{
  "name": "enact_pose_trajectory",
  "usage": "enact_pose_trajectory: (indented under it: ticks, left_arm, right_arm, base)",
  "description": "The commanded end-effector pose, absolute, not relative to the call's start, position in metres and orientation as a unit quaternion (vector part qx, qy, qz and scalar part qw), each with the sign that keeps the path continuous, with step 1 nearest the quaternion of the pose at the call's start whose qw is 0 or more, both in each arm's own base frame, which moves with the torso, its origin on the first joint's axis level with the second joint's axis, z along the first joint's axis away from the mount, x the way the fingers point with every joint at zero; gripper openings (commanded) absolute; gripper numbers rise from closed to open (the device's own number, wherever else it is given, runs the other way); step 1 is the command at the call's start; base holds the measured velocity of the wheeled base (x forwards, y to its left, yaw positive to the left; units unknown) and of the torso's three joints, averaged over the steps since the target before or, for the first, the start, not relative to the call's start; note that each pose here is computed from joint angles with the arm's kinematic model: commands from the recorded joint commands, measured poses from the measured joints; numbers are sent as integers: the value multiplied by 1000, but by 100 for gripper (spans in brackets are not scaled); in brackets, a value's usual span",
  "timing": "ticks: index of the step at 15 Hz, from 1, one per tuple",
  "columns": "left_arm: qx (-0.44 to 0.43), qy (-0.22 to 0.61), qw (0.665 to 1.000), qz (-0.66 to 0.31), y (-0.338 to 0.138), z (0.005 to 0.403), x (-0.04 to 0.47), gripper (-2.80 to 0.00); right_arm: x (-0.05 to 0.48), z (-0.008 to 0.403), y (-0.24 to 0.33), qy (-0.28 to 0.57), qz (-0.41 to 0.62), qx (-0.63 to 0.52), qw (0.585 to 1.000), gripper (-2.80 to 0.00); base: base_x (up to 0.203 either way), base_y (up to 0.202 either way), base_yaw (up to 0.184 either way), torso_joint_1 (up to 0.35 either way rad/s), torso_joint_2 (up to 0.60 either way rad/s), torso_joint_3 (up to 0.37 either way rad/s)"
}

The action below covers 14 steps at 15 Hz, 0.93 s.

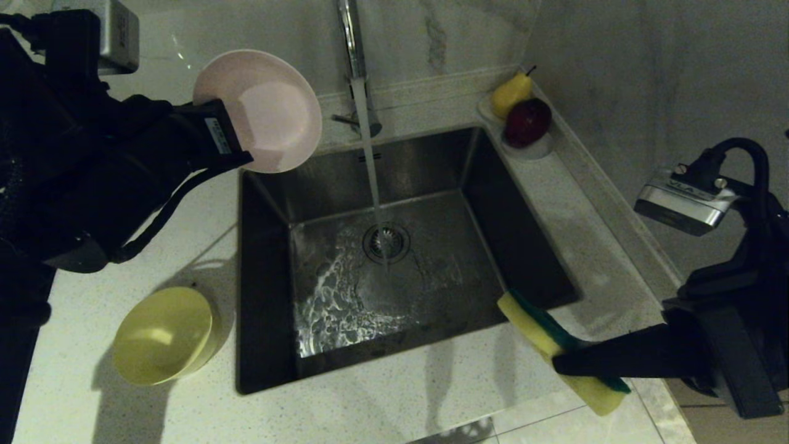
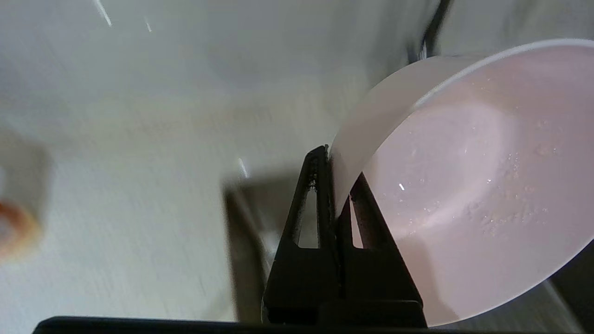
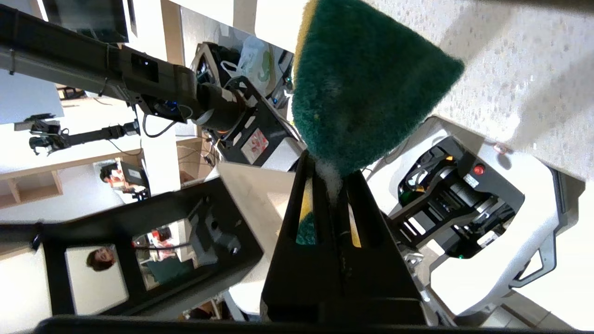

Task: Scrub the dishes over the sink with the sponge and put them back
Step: Place the bowl on the table

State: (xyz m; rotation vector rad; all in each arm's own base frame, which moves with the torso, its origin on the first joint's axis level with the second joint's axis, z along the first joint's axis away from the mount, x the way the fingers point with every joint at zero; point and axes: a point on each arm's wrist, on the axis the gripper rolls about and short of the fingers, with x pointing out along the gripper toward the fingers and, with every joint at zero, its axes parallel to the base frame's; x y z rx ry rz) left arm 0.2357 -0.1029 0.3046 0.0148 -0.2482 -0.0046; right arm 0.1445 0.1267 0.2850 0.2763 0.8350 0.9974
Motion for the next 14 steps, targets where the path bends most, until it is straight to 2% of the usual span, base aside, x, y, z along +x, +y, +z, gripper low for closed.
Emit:
enact_pose_trajectory:
  ticks: [1, 3, 4, 6, 14]
  left_arm:
    - [1, 60, 998, -14, -95, 287, 223, -280]
    - [-42, 218, 975, 0, -81, 275, 206, -280]
    - [-86, 251, 964, 25, -70, 275, 205, -280]
    - [-180, 234, 953, 74, -52, 290, 214, -280]
    - [-265, 178, 922, 219, 15, 306, 235, -280]
  right_arm:
    - [137, 285, 119, 384, 461, 131, 789, -280]
    - [138, 281, 113, 386, 450, 136, 794, -280]
    - [138, 281, 111, 385, 445, 138, 797, -280]
    - [137, 278, 106, 386, 436, 141, 801, -280]
    - [139, 267, 105, 406, 437, 144, 789, -280]
  base:
    - [0, 0, 0, 0, 0, 0]
    - [0, 0, 0, 0, 0, 0]
    - [0, 0, 0, 0, 0, 0]
    - [0, 0, 0, 0, 0, 0]
    - [0, 0, 0, 0, 0, 0]
